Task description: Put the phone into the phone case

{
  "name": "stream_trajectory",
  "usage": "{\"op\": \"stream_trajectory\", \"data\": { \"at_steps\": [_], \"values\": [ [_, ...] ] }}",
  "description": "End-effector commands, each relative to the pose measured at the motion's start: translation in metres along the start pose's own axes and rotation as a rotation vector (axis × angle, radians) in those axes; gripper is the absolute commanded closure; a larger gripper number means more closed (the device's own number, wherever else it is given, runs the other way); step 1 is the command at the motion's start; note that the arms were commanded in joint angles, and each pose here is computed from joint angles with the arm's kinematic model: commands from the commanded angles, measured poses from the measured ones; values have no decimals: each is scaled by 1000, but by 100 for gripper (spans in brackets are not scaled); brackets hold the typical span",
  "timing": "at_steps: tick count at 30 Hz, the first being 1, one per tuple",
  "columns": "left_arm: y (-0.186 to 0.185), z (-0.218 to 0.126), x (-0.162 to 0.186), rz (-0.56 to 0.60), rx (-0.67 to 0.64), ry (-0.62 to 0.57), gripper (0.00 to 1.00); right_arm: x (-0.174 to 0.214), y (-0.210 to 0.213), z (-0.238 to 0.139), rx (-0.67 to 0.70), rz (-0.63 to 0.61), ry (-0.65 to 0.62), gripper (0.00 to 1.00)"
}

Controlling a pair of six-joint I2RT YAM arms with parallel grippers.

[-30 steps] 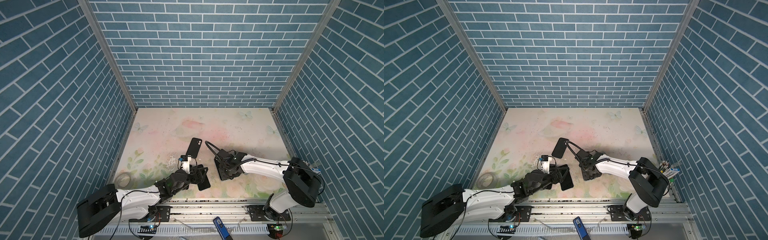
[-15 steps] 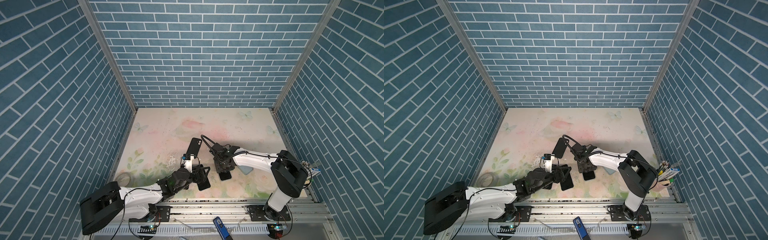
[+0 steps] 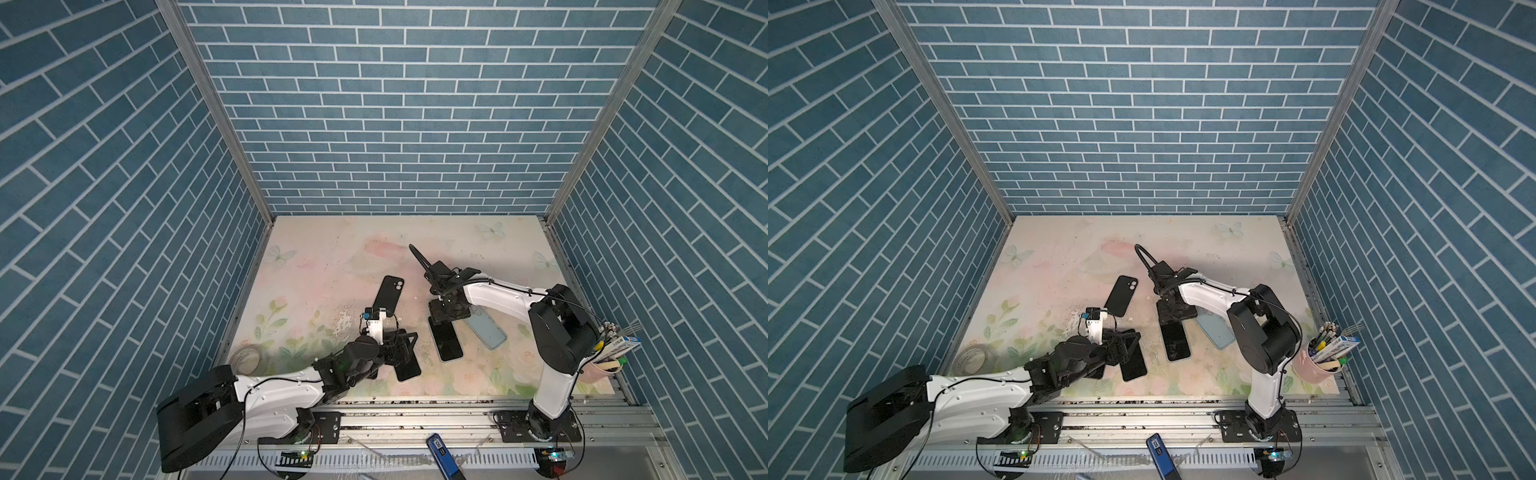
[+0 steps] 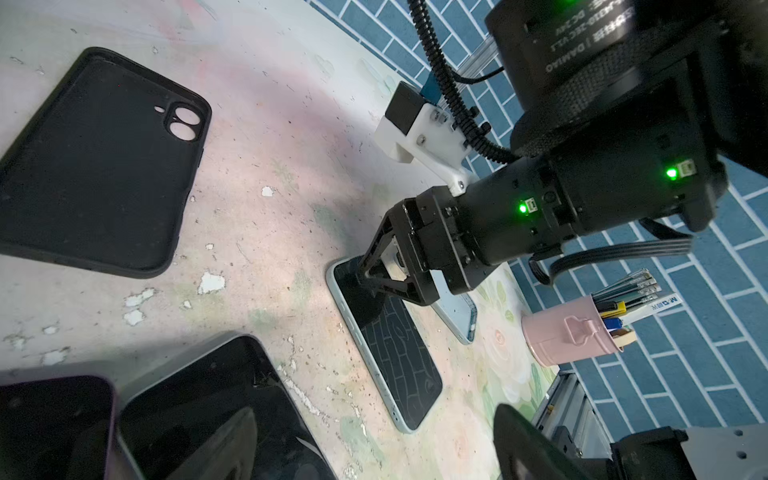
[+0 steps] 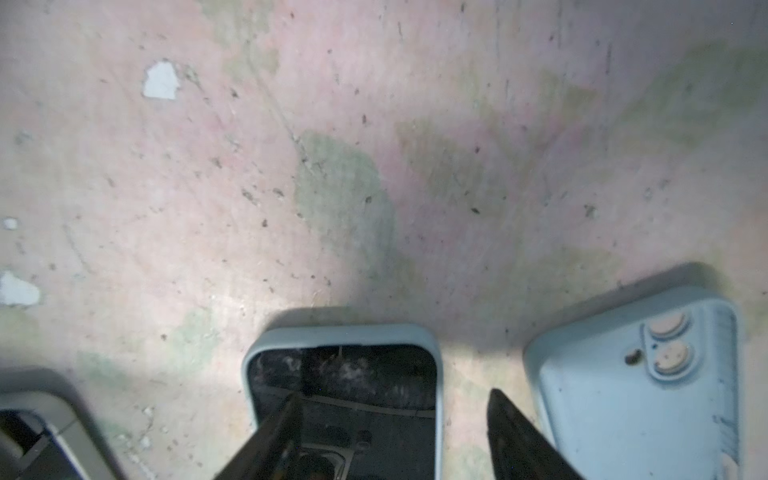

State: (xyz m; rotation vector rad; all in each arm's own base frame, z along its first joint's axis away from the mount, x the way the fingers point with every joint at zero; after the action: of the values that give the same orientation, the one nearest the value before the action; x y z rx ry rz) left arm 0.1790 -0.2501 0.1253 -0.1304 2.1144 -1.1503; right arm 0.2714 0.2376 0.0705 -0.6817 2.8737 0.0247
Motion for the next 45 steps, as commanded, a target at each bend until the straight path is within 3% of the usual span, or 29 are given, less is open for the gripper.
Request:
{"op": "stream_trajectory", "data": {
  "at_steps": [1, 7, 10, 17, 21, 29, 31, 36, 45],
  "values": [
    [-12, -1, -9, 6, 15, -18, 11, 1, 5, -36, -47, -47, -42, 3],
    [7, -14, 4, -47, 22, -6, 11, 21, 29, -41, -88, -67, -43, 1],
    [11, -19, 0, -21, -48, 4, 11, 33, 30, -29, -65, -21, -25, 2],
    [-42, -62, -63, 305, -354, 85, 7, 58, 20, -6, -18, -1, 18, 5],
    [-36, -97, -91, 490, -610, 124, 0, 70, 26, 9, -41, -5, 44, 5],
    [-29, -138, -83, 630, -706, 363, 0, 81, 28, 22, -34, 0, 45, 8],
    [-13, -145, -87, 616, -781, 294, 0, 79, 26, 24, -19, 6, 36, 9],
    [-16, -138, -69, 580, -537, 256, 0, 82, 25, 26, -14, 27, 41, 12],
    [-17, -168, -83, 506, -474, 126, 0, 61, 20, 7, 20, -18, -31, 22]
  ]
}}
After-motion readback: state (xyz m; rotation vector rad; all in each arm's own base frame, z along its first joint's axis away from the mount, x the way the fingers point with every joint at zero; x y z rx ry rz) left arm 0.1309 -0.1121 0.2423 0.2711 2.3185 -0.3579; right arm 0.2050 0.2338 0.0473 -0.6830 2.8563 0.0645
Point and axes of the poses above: each gripper's point midway between its finger pads, its own z axis out along the fingers, its own y axis along the line the jaws close on, x = y × z, the point moved 3 cm from there along -z, back along the fingers, and after that the axes turned 9 degrees about -z, right-handed, at the moved point
